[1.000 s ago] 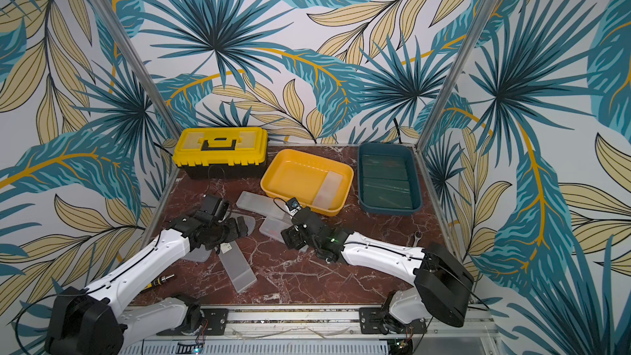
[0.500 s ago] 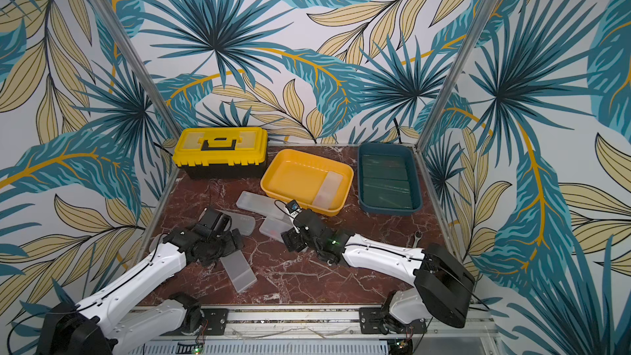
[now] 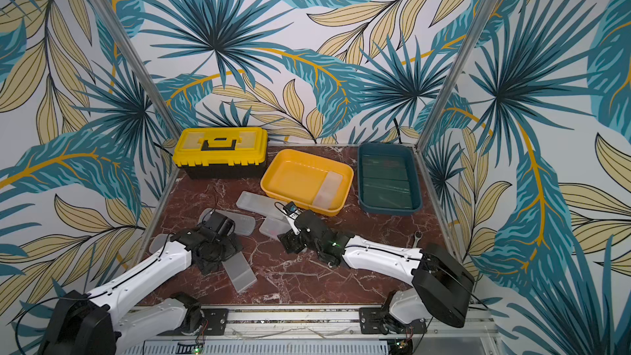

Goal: Place the pencil cases by color into the storage box
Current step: Pick up the pencil case from the center of the board.

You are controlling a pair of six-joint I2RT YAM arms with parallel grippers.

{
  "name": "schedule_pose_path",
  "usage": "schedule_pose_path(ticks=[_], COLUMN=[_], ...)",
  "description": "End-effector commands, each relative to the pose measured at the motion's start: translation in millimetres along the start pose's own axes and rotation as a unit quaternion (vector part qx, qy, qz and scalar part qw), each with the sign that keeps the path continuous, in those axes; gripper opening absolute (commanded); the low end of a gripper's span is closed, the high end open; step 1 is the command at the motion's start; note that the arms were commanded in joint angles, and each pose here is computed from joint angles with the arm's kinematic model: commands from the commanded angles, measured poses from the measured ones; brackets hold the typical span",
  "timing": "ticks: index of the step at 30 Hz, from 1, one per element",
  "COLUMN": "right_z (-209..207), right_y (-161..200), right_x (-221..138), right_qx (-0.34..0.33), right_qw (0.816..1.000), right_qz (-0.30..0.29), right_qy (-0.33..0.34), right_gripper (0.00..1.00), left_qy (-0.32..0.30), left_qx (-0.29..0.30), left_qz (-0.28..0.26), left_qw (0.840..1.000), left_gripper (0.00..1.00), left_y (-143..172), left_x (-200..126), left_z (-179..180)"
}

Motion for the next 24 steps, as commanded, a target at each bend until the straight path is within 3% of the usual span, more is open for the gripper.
schedule_pose_path(ticks=[1, 16, 20, 24], right_z=[0.3, -3.0, -4.5, -5.7], right_y=[8.0, 11.4, 13.8, 14.9], right_x=[-0.5, -3.3, -3.6, -2.8], right_qx=[-0.011, -0.012, -0.012, -0.013], right_qw=[1.000, 1.000, 1.000, 1.000], right_qz=[0.002, -0.001, 0.002, 0.004], right_qy=[-0.008, -0.004, -0.001, 0.005], right_gripper=[0.87, 0.87, 0.87, 0.87], left_qy=[-0.009, -0.013, -0.013, -0.013], left_qx=[-0.016, -0.009, -0.002, -0.001], left_qz=[0.000, 0.021, 0.026, 0.029], left_qw=[1.000, 1.000, 1.000, 1.000], left_gripper=[1.00, 0.99, 0.96, 0.86], left_y=[1.2, 3.0, 4.2, 5.1], left_x=[5.1, 24.6, 29.3, 31.8], left_z=[0.9, -16.0, -19.3, -20.5])
Point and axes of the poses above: each gripper's point midway between its finger pads, its own x axis out along the fingers, its own z axis along the line the jaws close on, y = z × x, the point moved 7 cm from there along -x, back along the fingers, and after that the axes turned 12 degrees about x, right-handed, at the moved point
